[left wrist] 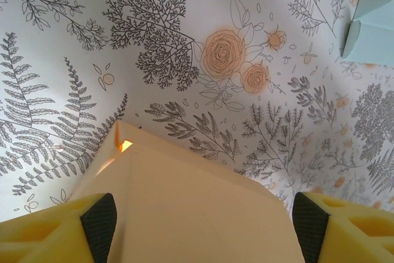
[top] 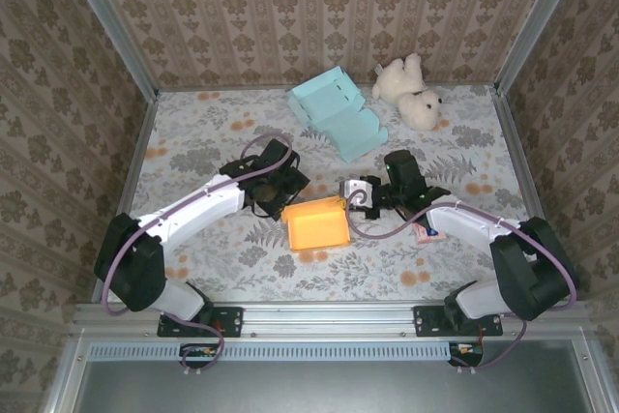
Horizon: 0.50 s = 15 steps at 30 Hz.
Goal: Fold the paper box
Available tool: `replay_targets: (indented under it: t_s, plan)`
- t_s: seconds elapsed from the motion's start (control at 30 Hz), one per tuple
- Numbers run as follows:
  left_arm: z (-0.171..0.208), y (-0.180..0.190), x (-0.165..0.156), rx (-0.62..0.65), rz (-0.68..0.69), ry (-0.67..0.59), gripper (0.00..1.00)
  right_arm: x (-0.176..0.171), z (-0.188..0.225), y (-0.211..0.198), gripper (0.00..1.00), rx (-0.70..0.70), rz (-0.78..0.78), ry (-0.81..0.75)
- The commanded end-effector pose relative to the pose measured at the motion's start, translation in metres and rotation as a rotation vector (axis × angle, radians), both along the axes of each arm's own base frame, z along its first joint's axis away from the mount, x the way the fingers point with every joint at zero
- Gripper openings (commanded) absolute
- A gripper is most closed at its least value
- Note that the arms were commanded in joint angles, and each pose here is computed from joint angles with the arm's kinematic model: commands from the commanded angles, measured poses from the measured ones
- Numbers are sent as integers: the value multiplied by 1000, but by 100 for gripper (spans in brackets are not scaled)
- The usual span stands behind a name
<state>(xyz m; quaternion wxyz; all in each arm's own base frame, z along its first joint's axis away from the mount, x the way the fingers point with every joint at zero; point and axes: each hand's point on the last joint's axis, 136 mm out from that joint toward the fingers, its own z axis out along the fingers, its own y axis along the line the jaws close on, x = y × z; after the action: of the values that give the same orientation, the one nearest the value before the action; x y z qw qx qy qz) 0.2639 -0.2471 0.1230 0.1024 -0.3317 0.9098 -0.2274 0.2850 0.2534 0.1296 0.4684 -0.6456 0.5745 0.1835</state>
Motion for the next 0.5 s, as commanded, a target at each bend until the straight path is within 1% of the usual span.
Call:
replay_targets:
  t_s: [0.0,0.13,0.47]
  plan:
    - [13,-13,-1,-60,36,-6,78,-4,-7,6,12,-17,4,-15]
    - [20,-20,-2,-59,34,-25,78,-9,-9,11,12,-20,8,-21]
    - [15,-34,-8,-77,49,-14,77,-19,-13,24,13,-68,24,-29]
